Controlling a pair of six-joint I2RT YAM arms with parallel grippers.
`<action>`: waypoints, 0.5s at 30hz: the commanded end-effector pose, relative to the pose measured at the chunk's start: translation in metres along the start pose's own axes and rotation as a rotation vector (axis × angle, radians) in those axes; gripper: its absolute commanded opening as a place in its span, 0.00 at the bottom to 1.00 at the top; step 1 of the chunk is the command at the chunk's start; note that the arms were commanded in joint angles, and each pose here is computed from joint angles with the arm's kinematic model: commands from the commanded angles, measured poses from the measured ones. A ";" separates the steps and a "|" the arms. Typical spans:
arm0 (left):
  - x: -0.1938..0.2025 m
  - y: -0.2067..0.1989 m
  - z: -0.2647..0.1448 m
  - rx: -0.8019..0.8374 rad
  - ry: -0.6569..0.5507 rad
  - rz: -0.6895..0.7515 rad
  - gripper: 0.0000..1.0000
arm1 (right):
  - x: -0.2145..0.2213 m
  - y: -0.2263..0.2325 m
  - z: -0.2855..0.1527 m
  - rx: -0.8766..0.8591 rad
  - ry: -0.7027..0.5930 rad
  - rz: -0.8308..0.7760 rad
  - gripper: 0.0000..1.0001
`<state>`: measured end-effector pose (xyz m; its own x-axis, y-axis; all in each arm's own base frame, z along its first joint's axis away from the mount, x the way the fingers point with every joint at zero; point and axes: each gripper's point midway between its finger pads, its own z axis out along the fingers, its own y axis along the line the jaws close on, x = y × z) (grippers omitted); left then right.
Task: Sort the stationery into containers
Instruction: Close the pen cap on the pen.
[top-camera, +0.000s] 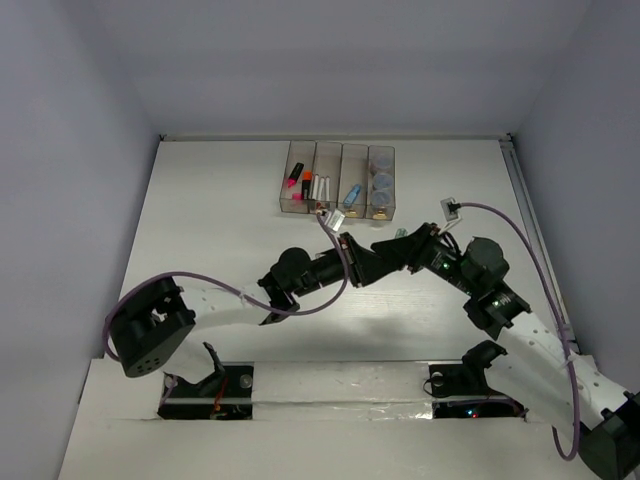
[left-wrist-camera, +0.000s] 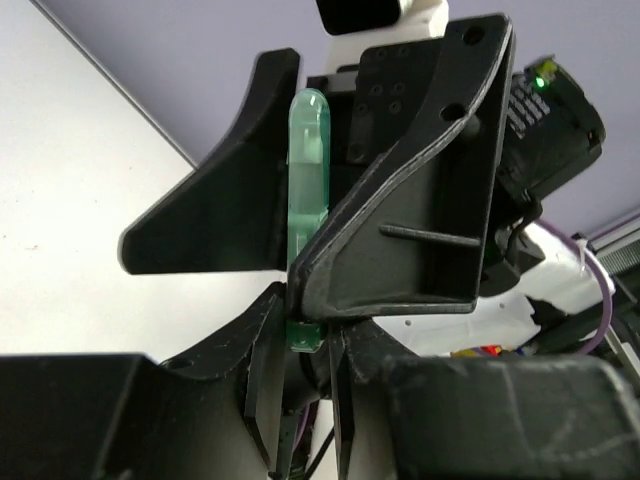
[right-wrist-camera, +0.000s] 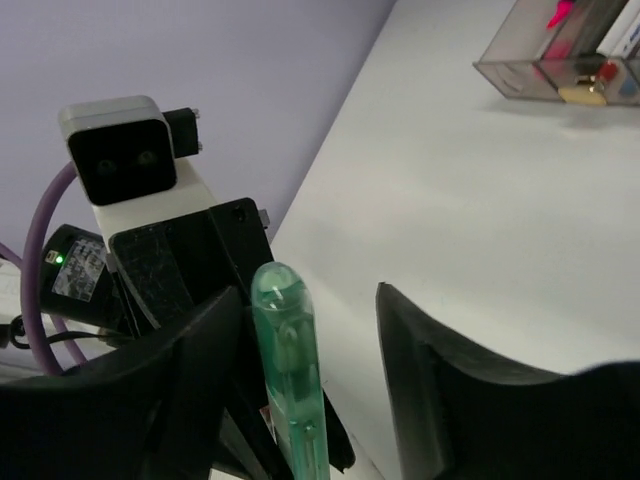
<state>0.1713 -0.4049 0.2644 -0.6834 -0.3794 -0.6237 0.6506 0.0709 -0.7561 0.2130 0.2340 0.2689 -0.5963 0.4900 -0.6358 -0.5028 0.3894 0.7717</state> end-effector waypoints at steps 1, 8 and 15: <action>-0.095 -0.107 -0.032 0.389 -0.402 0.110 0.00 | 0.029 0.001 -0.002 0.023 0.159 -0.014 0.71; -0.075 -0.089 -0.050 0.380 -0.375 0.115 0.00 | -0.014 0.023 0.011 0.043 0.058 -0.057 1.00; -0.078 -0.089 -0.064 0.364 -0.371 0.154 0.00 | -0.034 0.038 0.018 0.014 0.004 -0.086 1.00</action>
<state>0.1725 -0.3677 0.2503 -0.6420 -0.4490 -0.6215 0.6561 0.0977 -0.7483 0.2227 0.2470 0.2861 -0.6246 0.4227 -0.6567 -0.4814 0.4538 0.7499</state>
